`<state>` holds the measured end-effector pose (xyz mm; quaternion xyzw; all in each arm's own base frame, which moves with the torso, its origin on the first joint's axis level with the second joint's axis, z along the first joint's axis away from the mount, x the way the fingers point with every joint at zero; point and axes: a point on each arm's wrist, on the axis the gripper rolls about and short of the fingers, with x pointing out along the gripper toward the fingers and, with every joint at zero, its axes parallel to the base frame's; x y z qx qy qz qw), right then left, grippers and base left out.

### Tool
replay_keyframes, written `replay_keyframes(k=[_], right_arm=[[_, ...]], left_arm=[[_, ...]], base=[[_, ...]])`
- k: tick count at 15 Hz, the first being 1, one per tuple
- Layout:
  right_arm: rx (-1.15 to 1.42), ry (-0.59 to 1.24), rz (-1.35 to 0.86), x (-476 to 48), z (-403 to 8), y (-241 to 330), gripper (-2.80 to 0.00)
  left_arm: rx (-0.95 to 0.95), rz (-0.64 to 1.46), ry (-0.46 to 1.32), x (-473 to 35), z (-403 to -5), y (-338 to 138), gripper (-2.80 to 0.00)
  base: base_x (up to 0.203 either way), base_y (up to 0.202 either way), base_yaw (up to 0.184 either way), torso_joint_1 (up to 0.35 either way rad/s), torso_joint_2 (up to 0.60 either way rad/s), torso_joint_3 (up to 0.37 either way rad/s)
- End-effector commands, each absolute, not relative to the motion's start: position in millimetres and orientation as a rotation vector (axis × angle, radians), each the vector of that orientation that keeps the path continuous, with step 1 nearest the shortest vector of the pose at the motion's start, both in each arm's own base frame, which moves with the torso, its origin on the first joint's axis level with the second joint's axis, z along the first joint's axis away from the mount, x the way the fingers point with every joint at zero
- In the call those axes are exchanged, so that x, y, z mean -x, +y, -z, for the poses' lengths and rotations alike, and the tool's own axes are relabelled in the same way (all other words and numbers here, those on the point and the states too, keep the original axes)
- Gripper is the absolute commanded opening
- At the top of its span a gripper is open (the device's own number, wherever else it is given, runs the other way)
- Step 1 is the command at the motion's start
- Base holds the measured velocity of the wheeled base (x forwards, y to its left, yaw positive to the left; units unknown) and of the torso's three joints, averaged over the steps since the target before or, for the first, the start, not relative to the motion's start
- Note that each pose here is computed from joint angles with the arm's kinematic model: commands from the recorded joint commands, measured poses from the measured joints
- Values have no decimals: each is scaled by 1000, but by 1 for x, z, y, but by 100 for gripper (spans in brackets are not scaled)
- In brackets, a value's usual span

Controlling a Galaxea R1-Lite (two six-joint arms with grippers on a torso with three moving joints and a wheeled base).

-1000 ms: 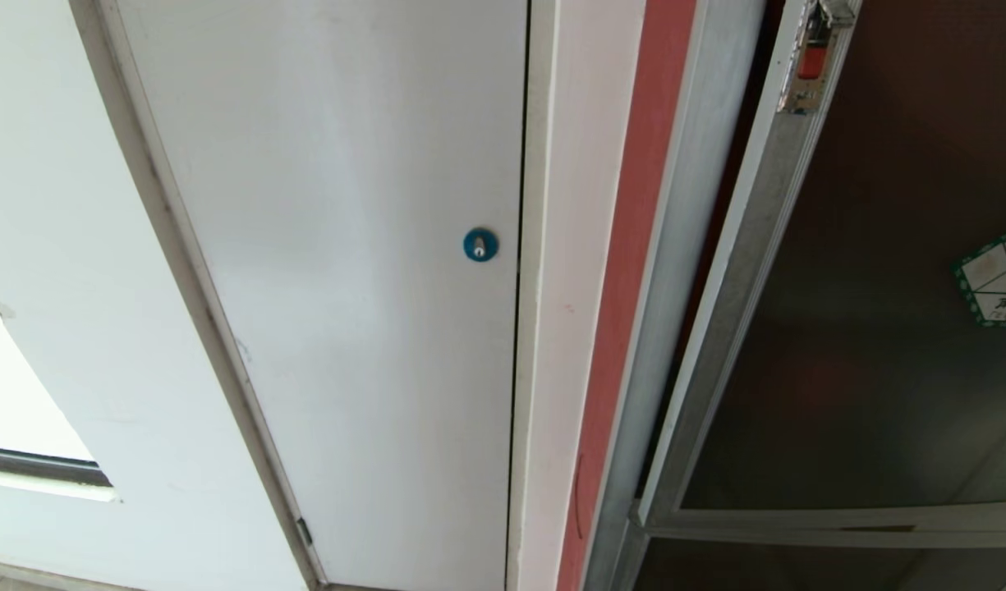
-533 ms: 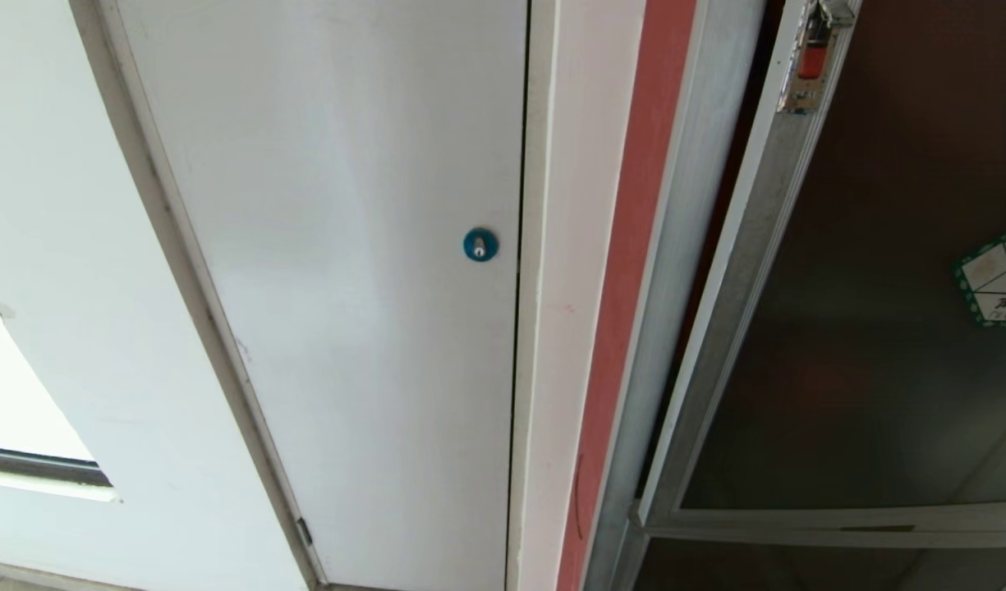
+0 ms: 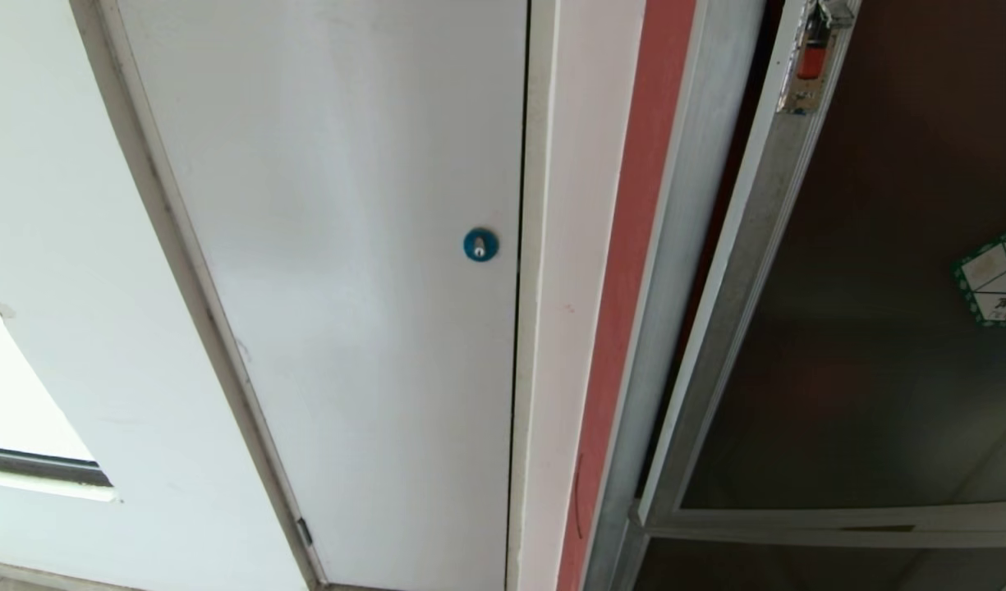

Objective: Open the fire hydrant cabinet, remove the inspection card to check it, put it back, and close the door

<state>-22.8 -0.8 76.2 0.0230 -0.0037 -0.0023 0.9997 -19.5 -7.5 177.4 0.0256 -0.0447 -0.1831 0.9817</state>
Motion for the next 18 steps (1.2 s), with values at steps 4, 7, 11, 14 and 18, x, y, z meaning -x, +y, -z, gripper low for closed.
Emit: replay_keyframes(k=[4,7,11,14,18], right_arm=[[-46,-5,4,23,-76,-1,-280],[-46,-3,5,22,-75,-1,-280],[-46,-5,4,23,-76,-1,-280],[-46,-5,4,23,-76,-1,-280],[-46,-5,4,23,-76,-1,-280]], left_arm=[[104,719,157,-74,-253,-20,-280],[210,981,278,-135,-280,-45,-280],[236,1254,309,-203,-283,-91,-280],[215,1370,262,-240,-271,-129,-280],[203,1359,267,-274,-257,-181,-280]], base=[[0,0,0,0,0,0],[0,0,0,0,0,0],[0,0,0,0,0,0],[0,0,0,0,0,0],[0,0,0,0,0,0]])
